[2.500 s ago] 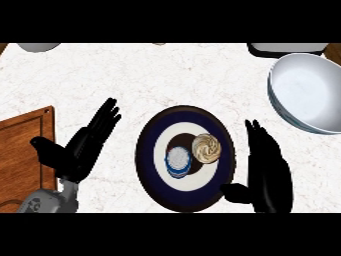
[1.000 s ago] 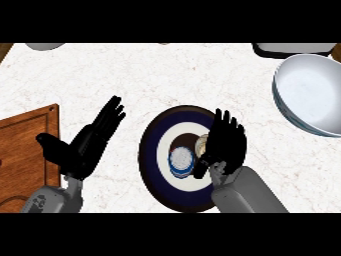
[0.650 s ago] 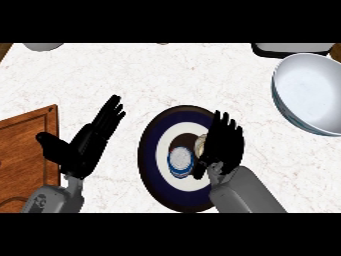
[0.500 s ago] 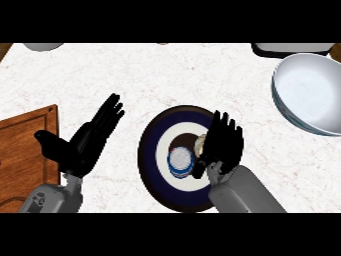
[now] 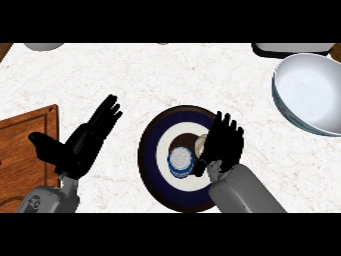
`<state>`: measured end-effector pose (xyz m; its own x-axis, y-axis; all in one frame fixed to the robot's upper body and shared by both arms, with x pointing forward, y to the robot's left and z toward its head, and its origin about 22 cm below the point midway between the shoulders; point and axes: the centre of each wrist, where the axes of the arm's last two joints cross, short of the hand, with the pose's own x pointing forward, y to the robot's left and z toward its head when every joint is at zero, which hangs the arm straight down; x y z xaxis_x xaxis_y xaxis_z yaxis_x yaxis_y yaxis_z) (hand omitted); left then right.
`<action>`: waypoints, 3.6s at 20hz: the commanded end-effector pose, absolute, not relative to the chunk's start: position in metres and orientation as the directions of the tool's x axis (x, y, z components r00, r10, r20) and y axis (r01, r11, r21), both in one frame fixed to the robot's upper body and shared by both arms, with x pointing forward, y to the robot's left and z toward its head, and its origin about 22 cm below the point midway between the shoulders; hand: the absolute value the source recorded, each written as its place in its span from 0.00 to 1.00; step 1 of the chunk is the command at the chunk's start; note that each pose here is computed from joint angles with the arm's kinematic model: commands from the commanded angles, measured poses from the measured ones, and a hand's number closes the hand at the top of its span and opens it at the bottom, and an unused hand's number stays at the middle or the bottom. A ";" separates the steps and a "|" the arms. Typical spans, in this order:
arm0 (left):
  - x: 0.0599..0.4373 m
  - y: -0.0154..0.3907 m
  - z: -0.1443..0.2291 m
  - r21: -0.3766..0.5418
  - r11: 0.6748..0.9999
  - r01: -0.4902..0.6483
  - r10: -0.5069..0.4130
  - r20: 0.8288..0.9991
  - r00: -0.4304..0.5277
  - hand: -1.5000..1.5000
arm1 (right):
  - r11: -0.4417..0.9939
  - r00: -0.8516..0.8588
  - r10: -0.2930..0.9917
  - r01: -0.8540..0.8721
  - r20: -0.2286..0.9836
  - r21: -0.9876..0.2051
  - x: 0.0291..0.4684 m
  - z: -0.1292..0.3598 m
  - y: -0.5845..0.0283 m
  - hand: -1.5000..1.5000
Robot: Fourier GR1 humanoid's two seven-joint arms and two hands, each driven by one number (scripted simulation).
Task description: Pick the cupcake from the plate and place it in the bowl
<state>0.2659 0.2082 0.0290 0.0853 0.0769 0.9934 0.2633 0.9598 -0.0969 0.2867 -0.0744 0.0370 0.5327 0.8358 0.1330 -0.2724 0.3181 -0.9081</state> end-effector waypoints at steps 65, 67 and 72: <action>0.277 0.199 0.033 -0.097 0.962 0.257 0.078 0.994 0.082 0.50 | 0.137 0.514 0.787 0.393 0.341 -0.909 0.341 0.253 -0.184 1.00; 0.265 0.208 0.037 -0.110 0.959 0.260 0.088 0.992 0.095 0.50 | 0.137 0.519 0.777 0.414 0.357 -0.900 0.348 0.235 -0.221 1.00; 0.270 0.204 0.039 -0.091 0.963 0.252 0.072 0.994 0.083 0.50 | 0.113 0.520 0.784 0.416 0.338 -0.902 0.373 0.224 -0.262 1.00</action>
<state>0.2680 0.2029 0.0300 0.0811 0.0791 0.9936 0.2576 0.9613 -0.0976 0.3580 -0.2183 0.2332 0.5077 0.7981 0.3243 0.3932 0.1203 -0.9115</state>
